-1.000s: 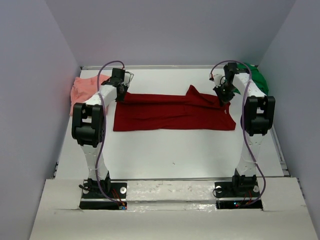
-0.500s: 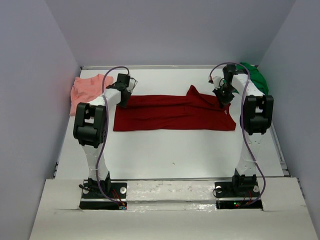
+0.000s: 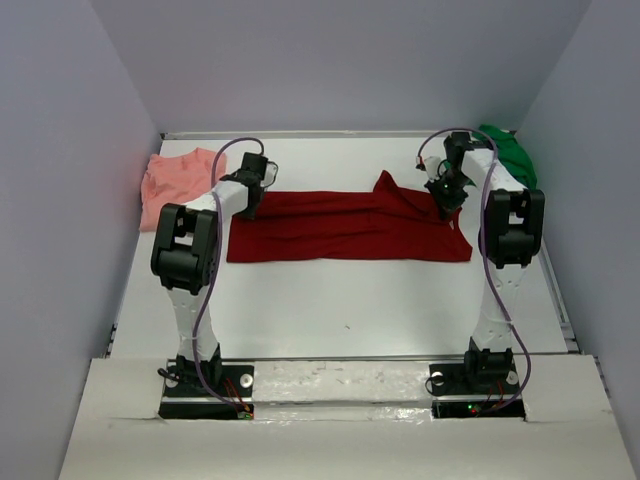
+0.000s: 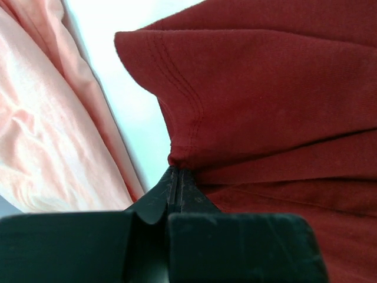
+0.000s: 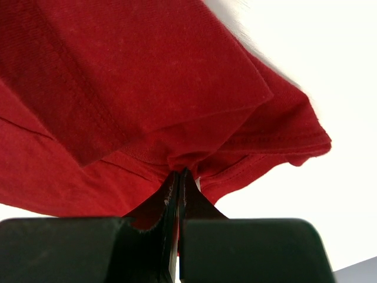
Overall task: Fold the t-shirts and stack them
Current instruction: Fold the tshirt
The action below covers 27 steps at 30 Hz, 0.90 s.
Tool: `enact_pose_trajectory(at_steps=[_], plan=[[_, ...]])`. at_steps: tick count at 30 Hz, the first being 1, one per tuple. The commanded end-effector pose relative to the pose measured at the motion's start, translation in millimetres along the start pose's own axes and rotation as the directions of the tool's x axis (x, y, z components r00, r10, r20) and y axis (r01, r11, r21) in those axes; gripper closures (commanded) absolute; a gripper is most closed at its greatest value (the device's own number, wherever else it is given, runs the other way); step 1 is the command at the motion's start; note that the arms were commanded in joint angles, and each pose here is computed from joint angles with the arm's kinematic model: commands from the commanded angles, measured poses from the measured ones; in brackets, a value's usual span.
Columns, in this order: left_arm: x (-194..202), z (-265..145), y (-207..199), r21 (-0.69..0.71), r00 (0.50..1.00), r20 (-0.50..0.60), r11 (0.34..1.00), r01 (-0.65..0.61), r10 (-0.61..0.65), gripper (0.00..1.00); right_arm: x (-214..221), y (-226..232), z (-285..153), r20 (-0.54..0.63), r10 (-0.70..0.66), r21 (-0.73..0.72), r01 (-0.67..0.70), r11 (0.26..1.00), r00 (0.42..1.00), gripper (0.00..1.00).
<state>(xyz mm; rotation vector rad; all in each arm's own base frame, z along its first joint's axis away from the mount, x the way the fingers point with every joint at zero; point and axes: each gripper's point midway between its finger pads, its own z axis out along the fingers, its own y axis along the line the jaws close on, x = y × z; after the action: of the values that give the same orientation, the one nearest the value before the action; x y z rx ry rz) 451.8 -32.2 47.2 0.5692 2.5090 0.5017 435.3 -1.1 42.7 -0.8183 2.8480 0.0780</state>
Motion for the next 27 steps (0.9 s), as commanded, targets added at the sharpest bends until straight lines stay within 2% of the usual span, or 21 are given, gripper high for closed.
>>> enact_pose_trajectory(at_steps=[1, 8, 16, 17, 20, 23, 27], plan=[[8.7, 4.9, 5.1, -0.046, 0.998, -0.051, 0.998, -0.041, 0.039, 1.00, 4.1, -4.9, -3.4, -0.029, 0.000, 0.008, 0.000, 1.000, 1.000, 1.00], [18.2, 11.3, 0.8, -0.069, 0.992, -0.098, 0.993, -0.092, 0.085, 1.00, 4.4, -5.0, 0.1, -0.042, -0.004, -0.002, 0.004, 1.000, 0.999, 1.00], [26.6, 13.9, 1.0, -0.130, 0.983, -0.129, 0.981, -0.144, 0.128, 1.00, 9.6, -14.4, 5.6, -0.050, -0.018, 0.058, 0.021, 0.998, 0.999, 1.00], [27.5, 14.0, 1.6, -0.140, 0.982, -0.135, 0.978, -0.152, 0.134, 1.00, 12.0, -13.2, 8.5, -0.060, -0.015, 0.051, 0.019, 0.999, 0.998, 0.97], [27.9, 14.9, 0.5, -0.144, 0.980, -0.142, 0.976, -0.163, 0.142, 1.00, 13.4, -9.8, 9.3, -0.063, -0.012, 0.036, 0.014, 0.999, 0.998, 0.69], [29.2, 14.3, -2.0, -0.146, 0.975, -0.154, 0.972, -0.182, 0.160, 1.00, 11.0, -10.2, 6.2, -0.054, -0.011, 0.037, 0.013, 0.999, 0.998, 0.61], [29.8, 11.8, -0.9, -0.156, 0.970, -0.166, 0.967, -0.201, 0.175, 0.96, 8.5, -13.1, -0.1, -0.047, -0.016, 0.053, 0.019, 0.998, 0.999, 0.57]])
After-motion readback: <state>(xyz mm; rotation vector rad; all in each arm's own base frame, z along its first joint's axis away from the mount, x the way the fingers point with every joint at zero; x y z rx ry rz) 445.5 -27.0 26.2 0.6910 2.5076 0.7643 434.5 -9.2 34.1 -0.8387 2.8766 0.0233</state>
